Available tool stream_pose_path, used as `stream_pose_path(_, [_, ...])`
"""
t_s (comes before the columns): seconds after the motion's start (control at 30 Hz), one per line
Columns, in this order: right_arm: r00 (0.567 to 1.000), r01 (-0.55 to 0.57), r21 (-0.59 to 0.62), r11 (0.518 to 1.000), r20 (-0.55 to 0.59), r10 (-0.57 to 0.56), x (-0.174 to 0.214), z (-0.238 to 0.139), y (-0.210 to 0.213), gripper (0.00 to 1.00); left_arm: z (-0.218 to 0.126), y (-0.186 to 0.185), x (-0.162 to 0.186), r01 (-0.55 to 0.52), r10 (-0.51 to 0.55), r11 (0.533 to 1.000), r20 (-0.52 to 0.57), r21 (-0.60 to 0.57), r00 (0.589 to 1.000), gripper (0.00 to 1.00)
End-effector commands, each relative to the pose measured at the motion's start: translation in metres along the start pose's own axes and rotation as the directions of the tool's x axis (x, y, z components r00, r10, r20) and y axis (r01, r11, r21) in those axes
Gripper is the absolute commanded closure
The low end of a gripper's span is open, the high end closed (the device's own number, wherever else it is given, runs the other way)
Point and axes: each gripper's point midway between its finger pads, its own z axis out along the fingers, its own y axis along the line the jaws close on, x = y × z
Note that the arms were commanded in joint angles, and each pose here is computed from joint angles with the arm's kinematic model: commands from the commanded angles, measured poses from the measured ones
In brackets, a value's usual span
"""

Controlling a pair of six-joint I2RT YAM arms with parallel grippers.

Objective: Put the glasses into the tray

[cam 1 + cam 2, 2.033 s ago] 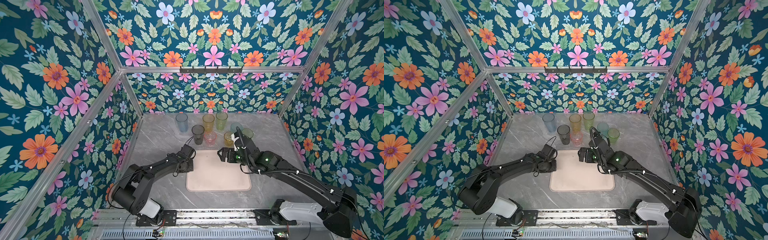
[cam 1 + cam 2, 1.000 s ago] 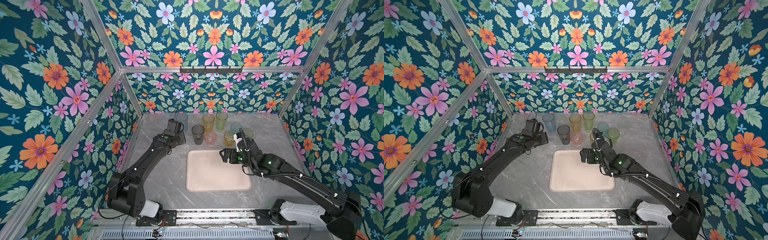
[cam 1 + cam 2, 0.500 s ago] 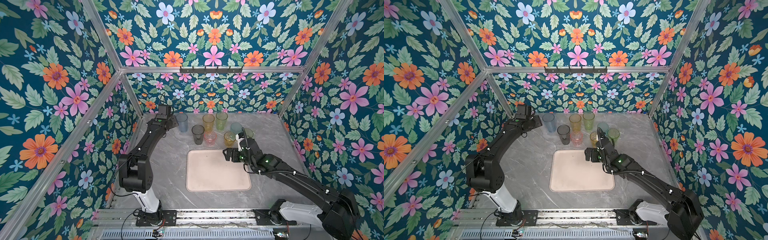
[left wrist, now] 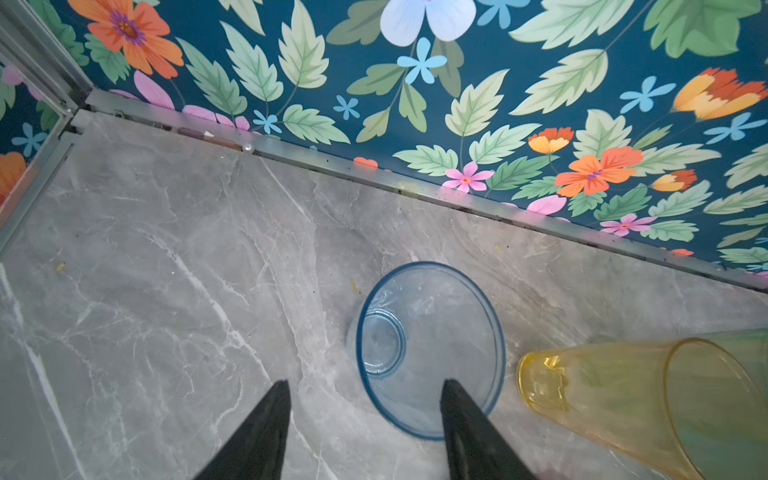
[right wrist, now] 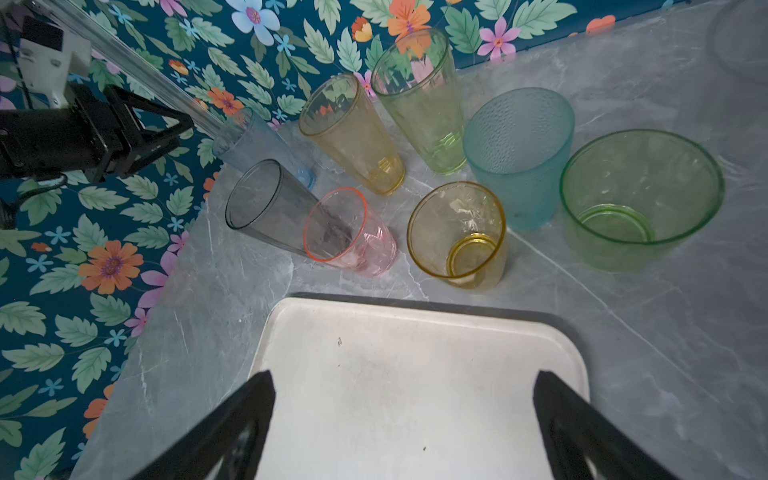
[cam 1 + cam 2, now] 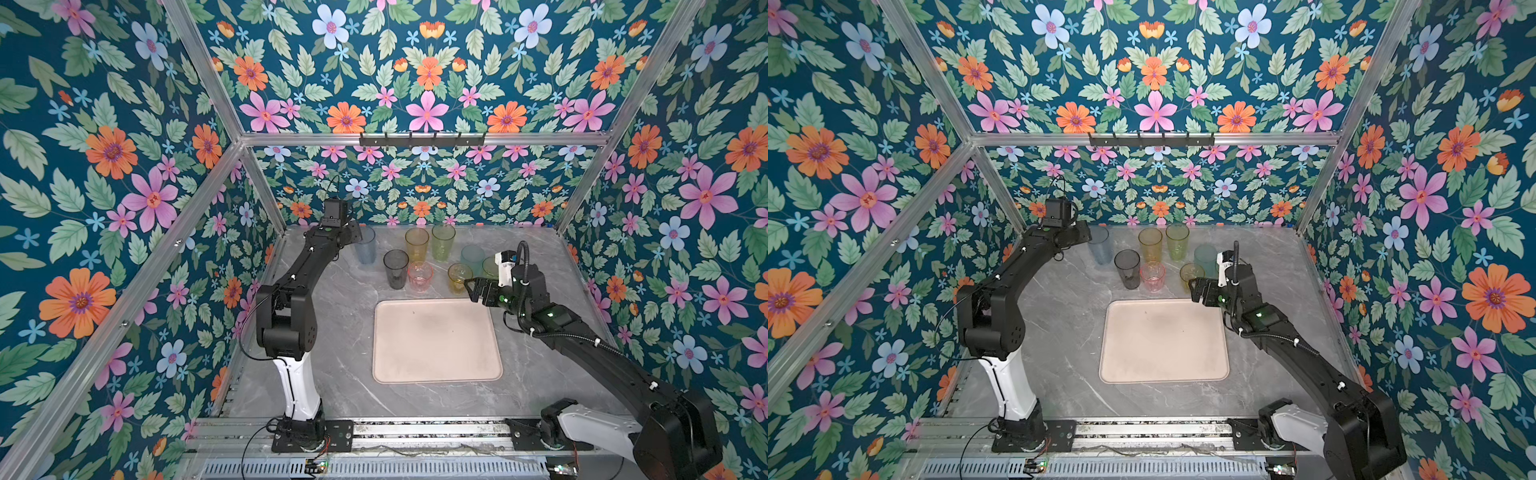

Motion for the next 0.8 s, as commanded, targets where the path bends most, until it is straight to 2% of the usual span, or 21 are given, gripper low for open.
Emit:
stream_pose_path(0.0, [0.999,0.022,-0.082,0.996,0.038,-0.019,-0.007,-0.002,0.011,0.02,0.005,-0.002,-0.002,-0.029,0.029,1.0,-0.007,0.006,1.0,0.4])
stream_pose_path(0.17, [1.0,0.021,-0.091,0.996,0.005,-0.02,0.0,-0.003,0.011,0.01,0.021,0.005,-0.002,-0.011,0.009,0.999,-0.048,-0.049,0.999,0.44])
stream_pose_path(0.33, [0.999,0.037,-0.107,0.994,0.022,-0.035,0.004,-0.005,0.011,0.01,0.032,0.009,0.0,-0.015,0.01,0.996,-0.061,-0.087,0.998,0.46])
stream_pose_path(0.53, [0.999,0.036,-0.119,0.992,0.017,-0.034,0.014,-0.001,0.007,0.02,0.044,0.007,0.007,-0.027,0.019,0.997,-0.104,-0.074,0.994,0.49])
stream_pose_path(0.77, [0.999,0.05,-0.134,0.99,0.005,-0.05,0.025,0.01,0.004,0.02,0.054,0.004,0.007,-0.053,0.044,0.996,-0.124,-0.069,0.991,0.66])
